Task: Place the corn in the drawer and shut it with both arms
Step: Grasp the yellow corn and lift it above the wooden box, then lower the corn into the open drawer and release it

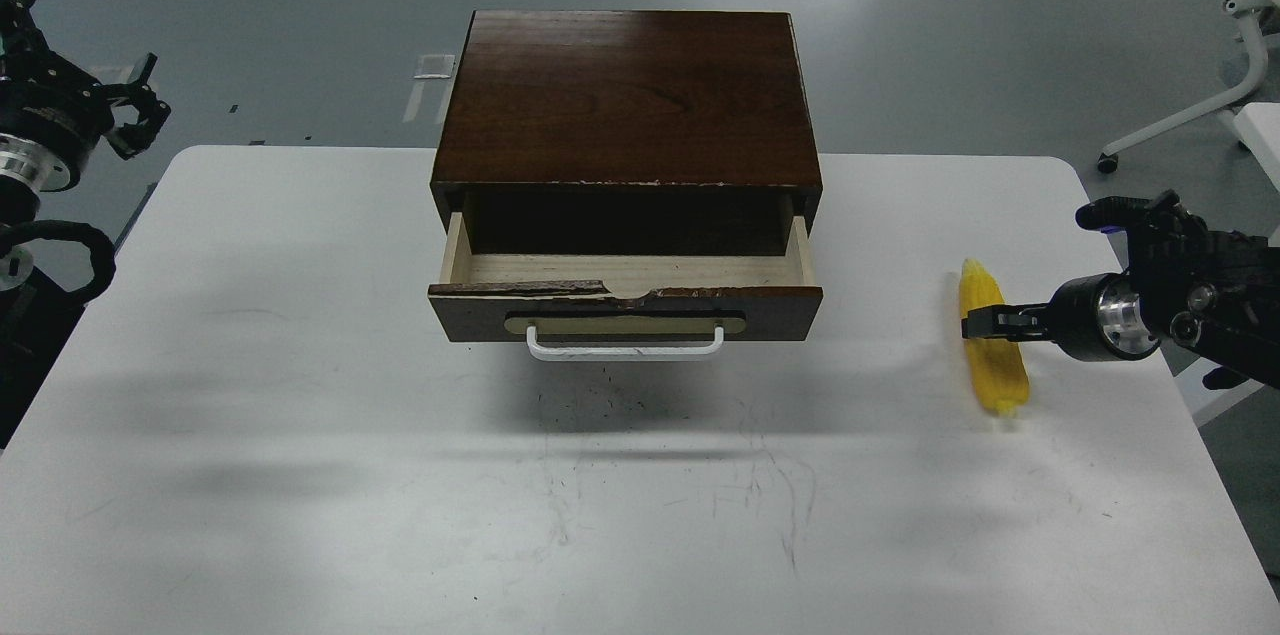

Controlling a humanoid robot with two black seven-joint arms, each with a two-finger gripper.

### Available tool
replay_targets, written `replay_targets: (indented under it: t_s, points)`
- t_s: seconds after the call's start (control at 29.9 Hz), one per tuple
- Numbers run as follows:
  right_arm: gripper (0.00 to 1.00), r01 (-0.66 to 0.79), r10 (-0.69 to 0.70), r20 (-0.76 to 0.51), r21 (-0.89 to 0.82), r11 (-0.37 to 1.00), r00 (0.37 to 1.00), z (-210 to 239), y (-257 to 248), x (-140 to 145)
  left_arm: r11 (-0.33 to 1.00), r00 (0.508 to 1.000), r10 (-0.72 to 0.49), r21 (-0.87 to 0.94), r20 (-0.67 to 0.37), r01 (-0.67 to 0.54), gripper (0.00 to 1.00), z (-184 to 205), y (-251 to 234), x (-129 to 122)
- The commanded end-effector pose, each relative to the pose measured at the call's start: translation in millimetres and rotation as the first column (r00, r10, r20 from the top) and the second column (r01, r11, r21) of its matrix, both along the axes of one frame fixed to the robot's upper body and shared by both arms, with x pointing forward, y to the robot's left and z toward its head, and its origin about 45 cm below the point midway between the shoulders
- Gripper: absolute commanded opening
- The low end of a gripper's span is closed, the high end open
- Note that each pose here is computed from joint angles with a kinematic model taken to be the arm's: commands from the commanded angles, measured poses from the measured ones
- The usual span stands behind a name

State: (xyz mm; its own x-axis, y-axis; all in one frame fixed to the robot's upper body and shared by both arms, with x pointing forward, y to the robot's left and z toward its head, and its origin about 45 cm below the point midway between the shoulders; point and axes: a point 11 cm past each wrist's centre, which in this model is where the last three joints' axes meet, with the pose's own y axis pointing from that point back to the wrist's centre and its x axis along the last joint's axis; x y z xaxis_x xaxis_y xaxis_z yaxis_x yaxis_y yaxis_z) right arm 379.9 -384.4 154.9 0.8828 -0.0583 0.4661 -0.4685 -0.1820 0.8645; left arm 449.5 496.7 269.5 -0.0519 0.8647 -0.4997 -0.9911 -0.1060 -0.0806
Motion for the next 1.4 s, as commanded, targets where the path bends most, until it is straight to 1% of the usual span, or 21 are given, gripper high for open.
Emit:
replay_targets:
  t_s: [0.0,0.03,0.07,0.2,0.37,0.43,0.5,0.53,0.7,0.74,0.84,0.9,0.97,1.0,1.04,1.1,1.17,1.2,1.24,1.3,1.37]
  points:
    - [0.24,-0.006,0.005,0.027,0.006,1.0,1.0,9.0,3.6,7.2,1.0,1.0,0.005,0.006,0.0,-0.005,0.98,1.8,3.5,-1.2]
    - [0.18,-0.004,0.004,0.032,0.004,1.0,0.999,12.0,1.8,7.8,1.0,1.0,0.005,0.007,0.0,-0.005,0.98,1.8,3.4,-1.2]
    - [0.16,-0.008,0.008,0.038,0.004,1.0,0.999,15.2,2.5,9.5,1.0,1.0,0.003,0.008,-0.002,-0.003,0.98,1.4,3.2,-1.2]
    - [0.15,-0.025,0.023,0.117,0.022,0.999,0.993,60.0,3.3,23.1,1.0,1.0,-0.006,0.024,-0.013,0.007,0.98,-0.2,1.5,-1.1]
    - [0.14,-0.167,0.151,0.185,0.074,0.983,0.971,112.0,47.3,18.6,1.0,1.0,-0.005,0.031,-0.015,0.005,0.98,1.4,4.3,-2.1]
    - [0.13,-0.245,0.222,0.255,0.061,0.968,0.941,147.8,73.5,25.0,0.999,1.0,-0.006,0.036,-0.014,0.006,0.98,3.9,5.9,-2.5]
    - [0.13,-0.281,0.259,0.296,0.036,0.959,0.92,165.9,84.2,30.8,0.999,1.0,-0.007,0.038,-0.016,0.007,0.98,3.7,5.8,-2.4]
    - [0.12,-0.324,0.305,0.33,0.002,0.946,0.893,181.6,96.6,35.7,0.999,1.0,-0.014,0.051,-0.025,0.015,0.98,2.7,4.9,-2.4]
    - [0.12,-0.486,0.471,0.403,-0.073,0.871,0.784,219.6,165.5,46.6,0.994,0.999,-0.035,0.101,-0.036,0.038,0.98,6.4,2.3,-0.3]
    - [0.12,-0.486,0.472,0.403,-0.073,0.871,0.784,219.6,165.7,46.6,0.994,0.999,-0.034,0.101,-0.036,0.038,0.98,6.4,2.3,-0.3]
    - [0.11,-0.593,0.598,0.41,-0.157,0.79,0.688,227.7,214.6,44.9,0.993,0.999,-0.033,0.11,-0.037,0.037,0.98,8.3,4.6,-0.8]
    - [0.09,-0.665,0.713,0.401,-0.279,0.693,0.575,224.1,246.9,41.9,0.993,0.999,-0.03,0.111,-0.039,0.034,0.98,8.0,6.0,-1.6]
    - [0.09,-0.694,0.753,0.407,-0.316,0.647,0.517,224.8,264.9,38.6,0.993,0.999,-0.03,0.114,-0.04,0.034,0.98,8.1,6.5,-1.9]
    - [0.09,-0.718,0.788,0.408,-0.35,0.602,0.461,225.4,280.6,35.2,0.992,0.999,-0.031,0.119,-0.044,0.036,0.98,7.2,6.4,-2.2]
    - [0.09,-0.729,0.801,0.408,-0.361,0.582,0.437,226.0,288.4,33.1,0.992,0.998,-0.032,0.12,-0.045,0.037,0.98,7.1,6.4,-2.2]
    - [0.09,-0.76,0.848,0.393,-0.406,0.507,0.356,226.8,308.6,25.6,0.99,0.998,-0.026,0.137,-0.052,0.033,0.98,7.4,11.3,-5.0]
    - [0.08,-0.773,0.879,0.37,-0.446,0.451,0.3,224.8,314.4,22.1,0.989,0.998,-0.022,0.143,-0.051,0.029,0.98,9.2,14.1,-6.1]
    - [0.08,-0.785,0.913,0.337,-0.491,0.378,0.229,222.2,319.2,17.1,0.989,0.999,-0.02,0.144,-0.05,0.027,0.98,9.6,14.8,-6.4]
    - [0.08,-0.791,0.929,0.315,-0.509,0.338,0.195,219.9,320.0,14.6,0.989,0.999,-0.02,0.144,-0.05,0.027,0.98,9.6,14.8,-6.4]
    - [0.08,-0.815,0.965,0.25,-0.541,0.207,0.079,206.8,323.5,0.0,0.989,0.998,-0.019,0.145,-0.052,0.026,0.98,9.4,15.7,-7.0]
    - [0.09,-0.814,0.976,0.215,-0.562,0.149,0.03,198.7,324.5,-7.0,0.989,0.998,-0.017,0.145,-0.053,0.025,0.98,9.1,16.6,-7.6]
